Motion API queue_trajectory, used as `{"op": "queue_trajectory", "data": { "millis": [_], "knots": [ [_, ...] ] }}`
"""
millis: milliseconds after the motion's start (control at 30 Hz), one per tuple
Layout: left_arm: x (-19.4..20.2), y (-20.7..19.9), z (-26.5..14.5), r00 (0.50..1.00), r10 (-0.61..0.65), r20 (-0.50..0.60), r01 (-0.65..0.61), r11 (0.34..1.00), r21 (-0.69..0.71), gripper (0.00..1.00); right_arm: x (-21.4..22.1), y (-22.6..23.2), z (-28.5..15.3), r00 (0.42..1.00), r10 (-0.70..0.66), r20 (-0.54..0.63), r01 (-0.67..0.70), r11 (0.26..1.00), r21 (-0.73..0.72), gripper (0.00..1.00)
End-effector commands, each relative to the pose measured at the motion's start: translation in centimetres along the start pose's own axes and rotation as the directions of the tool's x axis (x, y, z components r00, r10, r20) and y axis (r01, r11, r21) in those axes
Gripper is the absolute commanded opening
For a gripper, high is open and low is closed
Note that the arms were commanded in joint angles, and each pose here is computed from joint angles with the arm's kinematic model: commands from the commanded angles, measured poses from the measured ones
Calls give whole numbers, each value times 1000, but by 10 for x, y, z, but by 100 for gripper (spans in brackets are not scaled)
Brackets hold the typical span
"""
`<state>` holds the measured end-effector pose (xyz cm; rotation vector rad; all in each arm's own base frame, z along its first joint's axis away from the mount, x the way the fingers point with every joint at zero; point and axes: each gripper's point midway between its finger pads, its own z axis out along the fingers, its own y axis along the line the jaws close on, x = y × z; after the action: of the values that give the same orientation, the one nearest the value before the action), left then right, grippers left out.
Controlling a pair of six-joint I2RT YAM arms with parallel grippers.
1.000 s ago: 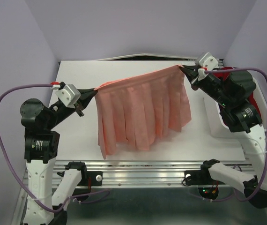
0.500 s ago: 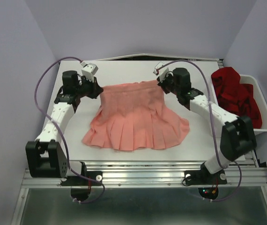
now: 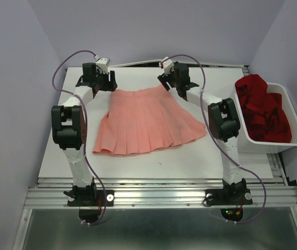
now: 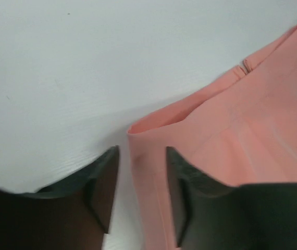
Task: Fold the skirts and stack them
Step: Flatten the skirt out
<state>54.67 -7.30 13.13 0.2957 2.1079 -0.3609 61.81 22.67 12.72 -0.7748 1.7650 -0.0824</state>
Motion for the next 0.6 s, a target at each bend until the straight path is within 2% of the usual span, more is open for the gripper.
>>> {"op": "queue_trajectory", "data": {
  "millis": [0,33,133,167,200,267,300,333,367,400,500,567],
  "knots": [
    [-50,21,-14,996,4,88,4,995,-96,85,-53,-48,-11,997,14,78,-24,991,134,96],
    [-50,25,-26,997,15,74,-7,994,-108,86,-57,-59,-22,997,22,71,-32,988,151,100],
    [-49,32,-50,997,27,76,-18,993,-115,87,-63,-59,-45,998,45,51,-51,991,122,100],
    [-42,27,-65,998,24,59,-18,996,-90,87,-79,-56,-62,994,77,76,-82,994,76,100],
    [-37,25,-72,999,19,46,-16,997,-78,86,-66,-43,-73,996,92,9,-92,996,16,100],
    [-6,20,-87,999,-28,-19,28,999,-31,82,-73,-24,-95,987,160,-11,-160,982,-100,98],
    [-7,13,-101,999,-32,-7,32,999,-7,81,-57,-11,-104,980,174,-93,-186,972,-146,96],
    [0,9,-108,999,-46,-17,46,999,11,78,-51,-4,-110,976,177,-124,-197,965,-171,94],
    [15,2,-118,998,-57,-39,59,998,32,76,-48,7,-118,973,180,-146,-210,951,-227,92],
    [39,-2,-121,994,-76,-83,80,996,36,75,-29,20,-127,961,174,-215,-228,939,-259,88],
    [56,-10,-134,994,-53,-98,57,998,39,70,-10,44,-148,931,195,-308,-297,895,-332,80],
    [78,-12,-138,986,-58,-154,64,997,34,68,10,55,-154,914,186,-361,-316,884,-345,77]
  ]
}}
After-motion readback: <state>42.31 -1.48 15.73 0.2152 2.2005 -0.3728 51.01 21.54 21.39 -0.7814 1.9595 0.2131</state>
